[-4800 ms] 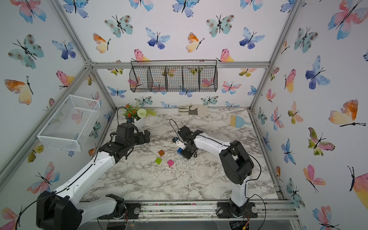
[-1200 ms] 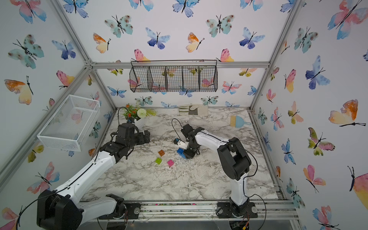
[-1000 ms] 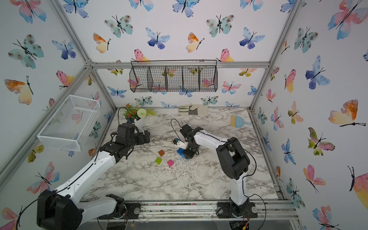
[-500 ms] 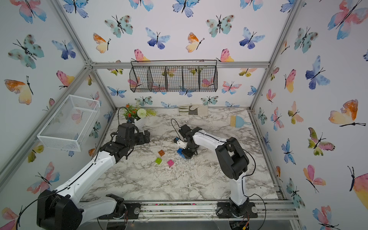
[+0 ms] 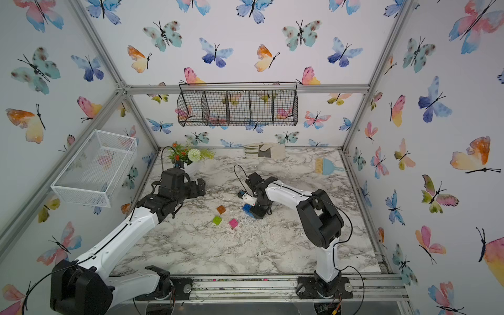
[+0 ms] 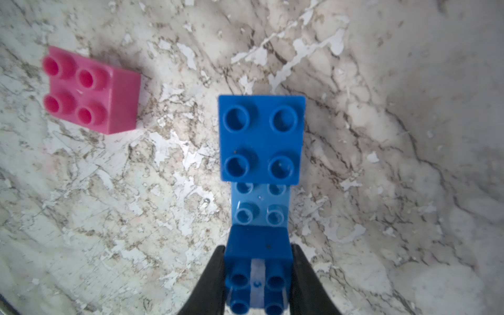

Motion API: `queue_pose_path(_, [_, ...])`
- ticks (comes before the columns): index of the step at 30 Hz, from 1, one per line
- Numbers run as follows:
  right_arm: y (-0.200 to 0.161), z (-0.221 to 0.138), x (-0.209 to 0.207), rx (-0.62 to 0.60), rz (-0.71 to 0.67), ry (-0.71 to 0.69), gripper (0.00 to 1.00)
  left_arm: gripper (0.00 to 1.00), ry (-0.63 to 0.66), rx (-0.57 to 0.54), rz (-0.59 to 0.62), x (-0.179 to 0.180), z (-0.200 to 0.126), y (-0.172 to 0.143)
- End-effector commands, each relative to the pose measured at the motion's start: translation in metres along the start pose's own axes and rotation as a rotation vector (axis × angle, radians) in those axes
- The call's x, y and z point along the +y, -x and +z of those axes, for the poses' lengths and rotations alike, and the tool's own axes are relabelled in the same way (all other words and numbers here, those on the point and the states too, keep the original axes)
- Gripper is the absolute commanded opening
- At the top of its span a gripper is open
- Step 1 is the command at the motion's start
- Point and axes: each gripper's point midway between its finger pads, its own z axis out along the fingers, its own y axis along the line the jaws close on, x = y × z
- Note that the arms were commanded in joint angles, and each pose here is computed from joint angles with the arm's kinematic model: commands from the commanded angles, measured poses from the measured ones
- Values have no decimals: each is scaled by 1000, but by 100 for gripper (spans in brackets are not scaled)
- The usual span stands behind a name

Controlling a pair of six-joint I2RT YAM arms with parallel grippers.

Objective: Assemble the letter y with lego
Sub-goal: Assemble the lego brick with the lego brick.

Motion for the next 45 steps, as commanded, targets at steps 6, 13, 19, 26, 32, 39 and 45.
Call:
queue_pose_path(6, [-37, 35, 7, 158, 32, 27, 4, 98, 16, -13, -6, 2, -3, 7])
queue_pose_path(13, [-33, 31, 0, 146, 41, -16, 3, 99, 13, -10, -5, 2, -2, 7])
queue_pose_path(19, [-14, 14, -4, 68, 56, -31, 17, 98, 11, -11, -7, 2, -3, 7])
queue_pose_path(26, [3, -2, -9, 13, 53, -53, 31, 98, 13, -11, -6, 2, -3, 7])
queue_pose_path(32, [28, -25, -7, -103, 54, -41, 46, 98, 14, -11, -6, 3, -3, 7])
queue_pose_path(39, [49, -32, -6, -157, 59, -8, 55, 98, 13, -10, -5, 2, -3, 6])
queue_pose_path(45, [48, -10, -6, -104, 88, 19, 54, 98, 4, -1, -3, 1, -1, 4])
